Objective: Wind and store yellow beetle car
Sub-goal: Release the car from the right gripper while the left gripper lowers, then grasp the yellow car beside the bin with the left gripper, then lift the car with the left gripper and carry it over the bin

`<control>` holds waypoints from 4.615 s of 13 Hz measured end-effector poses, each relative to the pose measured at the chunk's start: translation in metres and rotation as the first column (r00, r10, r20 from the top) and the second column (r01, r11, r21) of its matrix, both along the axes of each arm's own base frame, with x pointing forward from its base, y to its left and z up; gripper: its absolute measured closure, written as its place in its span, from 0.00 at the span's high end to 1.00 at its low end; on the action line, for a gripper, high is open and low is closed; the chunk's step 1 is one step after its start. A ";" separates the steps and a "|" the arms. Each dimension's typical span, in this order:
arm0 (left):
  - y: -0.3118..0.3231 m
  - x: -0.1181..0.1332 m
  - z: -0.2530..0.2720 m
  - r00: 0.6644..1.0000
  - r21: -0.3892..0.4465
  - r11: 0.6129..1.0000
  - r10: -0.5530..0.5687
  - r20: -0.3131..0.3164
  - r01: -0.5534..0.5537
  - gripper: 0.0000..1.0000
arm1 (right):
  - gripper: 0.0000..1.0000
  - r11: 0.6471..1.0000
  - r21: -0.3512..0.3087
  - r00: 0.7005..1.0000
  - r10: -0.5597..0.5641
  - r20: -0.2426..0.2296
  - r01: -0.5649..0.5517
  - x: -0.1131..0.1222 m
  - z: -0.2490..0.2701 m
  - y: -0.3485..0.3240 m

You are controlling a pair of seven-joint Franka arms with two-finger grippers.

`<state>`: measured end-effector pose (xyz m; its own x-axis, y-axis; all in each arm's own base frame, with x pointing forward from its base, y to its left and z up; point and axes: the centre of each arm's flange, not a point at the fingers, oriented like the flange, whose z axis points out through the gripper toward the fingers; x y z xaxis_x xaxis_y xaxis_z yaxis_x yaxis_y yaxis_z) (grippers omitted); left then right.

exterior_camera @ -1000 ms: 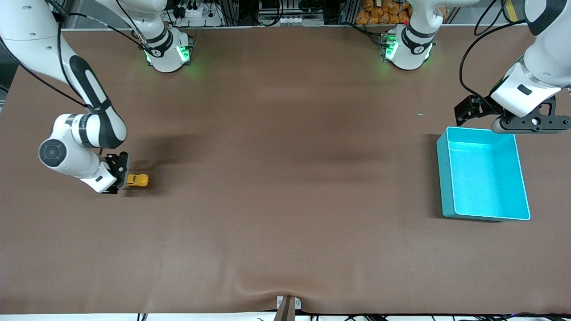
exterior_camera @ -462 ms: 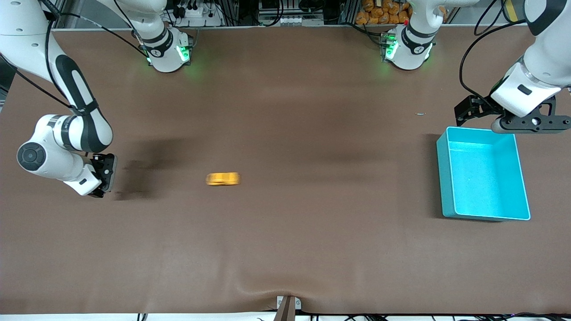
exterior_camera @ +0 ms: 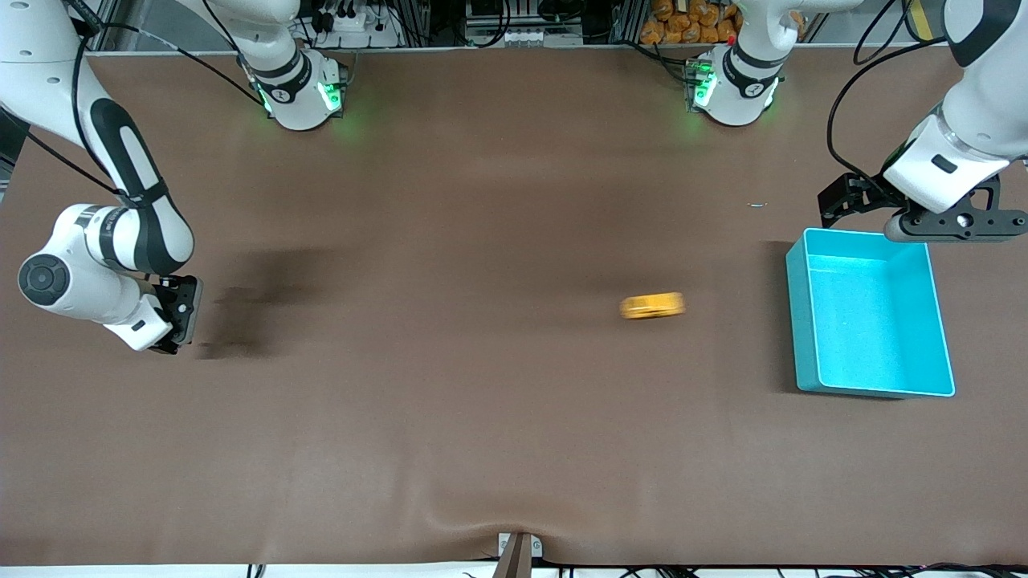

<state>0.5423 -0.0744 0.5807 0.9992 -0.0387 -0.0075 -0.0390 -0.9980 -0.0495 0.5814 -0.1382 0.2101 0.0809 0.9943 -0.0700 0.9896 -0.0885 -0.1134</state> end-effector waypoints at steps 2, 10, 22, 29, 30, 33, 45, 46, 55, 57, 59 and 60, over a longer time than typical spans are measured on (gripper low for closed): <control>0.000 0.001 -0.005 1.000 0.001 1.000 0.011 -0.010 -0.011 1.00 | 1.00 1.000 0.001 1.000 -0.008 0.004 0.008 0.000 0.001 -0.003; 0.005 -0.009 -0.073 0.916 0.052 0.931 0.364 -0.167 -0.361 1.00 | 1.00 0.942 0.103 0.946 -0.323 0.028 0.319 0.059 0.164 0.001; 0.043 -0.069 -0.295 0.629 0.017 0.630 0.776 -0.041 -0.776 1.00 | 1.00 0.428 0.038 0.425 -0.903 0.065 0.903 0.035 0.380 0.110; 0.042 -0.052 -0.379 0.329 -0.055 0.328 0.944 -0.011 -0.943 1.00 | 1.00 0.177 0.094 0.166 -0.979 0.116 0.980 -0.020 0.444 0.106; 0.041 -0.050 -0.384 0.321 -0.048 0.320 0.947 -0.014 -0.946 1.00 | 1.00 0.171 0.114 0.157 -0.980 0.123 0.979 -0.026 0.439 0.105; 0.040 -0.049 -0.394 0.309 -0.034 0.308 0.951 -0.020 -0.951 0.91 | 1.00 0.159 0.122 0.143 -0.981 0.128 0.980 -0.041 0.420 0.103; 0.015 0.030 -0.225 0.465 -0.077 0.464 0.885 0.001 -0.883 0.45 | 1.00 0.151 0.127 0.135 -0.983 0.128 0.980 -0.043 0.417 0.100; 0.040 0.039 -0.210 0.518 -0.080 0.517 0.855 0.006 -0.852 0.45 | 1.00 0.151 0.127 0.135 -0.983 0.128 0.980 -0.043 0.417 0.100; 0.204 0.062 -0.294 0.954 0.036 0.957 0.291 -0.068 -0.289 0.45 | 1.00 0.151 0.123 0.135 -0.983 0.127 0.981 -0.044 0.417 0.100; 0.201 0.063 -0.321 0.976 0.052 0.982 0.187 -0.113 -0.182 0.45 | 1.00 0.151 0.117 0.136 -0.983 0.126 0.982 -0.044 0.416 0.100; 0.205 0.063 -0.335 0.986 0.039 0.995 0.092 -0.136 -0.087 0.45 | 1.00 0.151 0.110 0.137 -0.983 0.125 0.982 -0.045 0.415 0.100; 0.213 0.062 -0.338 0.989 0.031 0.998 0.054 -0.135 -0.050 0.45 | 1.00 0.151 0.109 0.137 -0.983 0.125 0.983 -0.045 0.415 0.100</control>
<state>0.6042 0.1383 0.2429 0.9895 0.0154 -0.1434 0.0047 -0.9972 -0.0748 0.5365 -0.0381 0.6255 0.9968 0.0631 0.0495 0.0631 -0.9980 0.0017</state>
